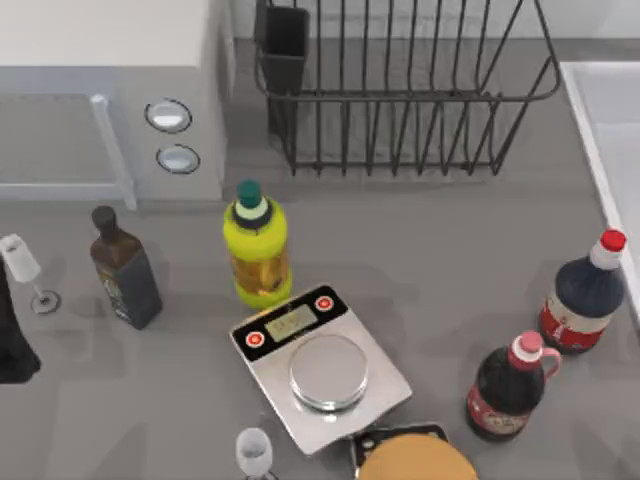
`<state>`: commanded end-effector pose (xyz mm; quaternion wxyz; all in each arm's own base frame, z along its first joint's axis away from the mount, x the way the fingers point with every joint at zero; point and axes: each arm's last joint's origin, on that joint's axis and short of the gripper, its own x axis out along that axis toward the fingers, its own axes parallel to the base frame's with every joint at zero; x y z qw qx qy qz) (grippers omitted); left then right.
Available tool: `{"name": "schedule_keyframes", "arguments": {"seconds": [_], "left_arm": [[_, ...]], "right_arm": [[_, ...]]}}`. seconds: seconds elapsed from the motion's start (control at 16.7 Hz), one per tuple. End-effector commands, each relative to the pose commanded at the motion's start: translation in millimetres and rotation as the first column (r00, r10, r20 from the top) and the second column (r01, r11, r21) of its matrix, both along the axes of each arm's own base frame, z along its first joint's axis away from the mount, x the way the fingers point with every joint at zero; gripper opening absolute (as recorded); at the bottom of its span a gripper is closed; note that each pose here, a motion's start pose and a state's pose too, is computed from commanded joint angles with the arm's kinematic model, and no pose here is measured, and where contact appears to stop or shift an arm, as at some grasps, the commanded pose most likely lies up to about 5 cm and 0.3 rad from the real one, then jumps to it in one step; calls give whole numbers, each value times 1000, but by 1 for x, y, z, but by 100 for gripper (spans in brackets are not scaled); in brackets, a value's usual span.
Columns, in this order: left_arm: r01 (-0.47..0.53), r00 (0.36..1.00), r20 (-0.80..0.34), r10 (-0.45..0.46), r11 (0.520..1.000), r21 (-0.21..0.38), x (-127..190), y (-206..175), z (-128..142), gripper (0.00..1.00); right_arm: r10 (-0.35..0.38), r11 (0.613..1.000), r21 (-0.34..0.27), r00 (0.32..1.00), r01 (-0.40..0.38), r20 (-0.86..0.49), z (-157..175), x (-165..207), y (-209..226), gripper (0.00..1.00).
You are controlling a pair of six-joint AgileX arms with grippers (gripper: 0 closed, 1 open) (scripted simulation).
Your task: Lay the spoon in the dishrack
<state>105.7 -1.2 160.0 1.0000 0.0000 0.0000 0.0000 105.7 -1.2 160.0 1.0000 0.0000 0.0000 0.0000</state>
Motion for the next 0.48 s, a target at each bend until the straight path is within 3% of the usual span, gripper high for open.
{"name": "schedule_keyframes", "arguments": {"seconds": [0.24,0.48], "left_arm": [[0,1000,0,0,1000,0,0,0,0,100],[0,1000,0,0,1000,0,0,0,0,100]], "right_arm": [[-22,1000,-20,999,22,-34,5,0,-2,100],[-118,989,-115,966,94,-231,28,5,-13,100]]}}
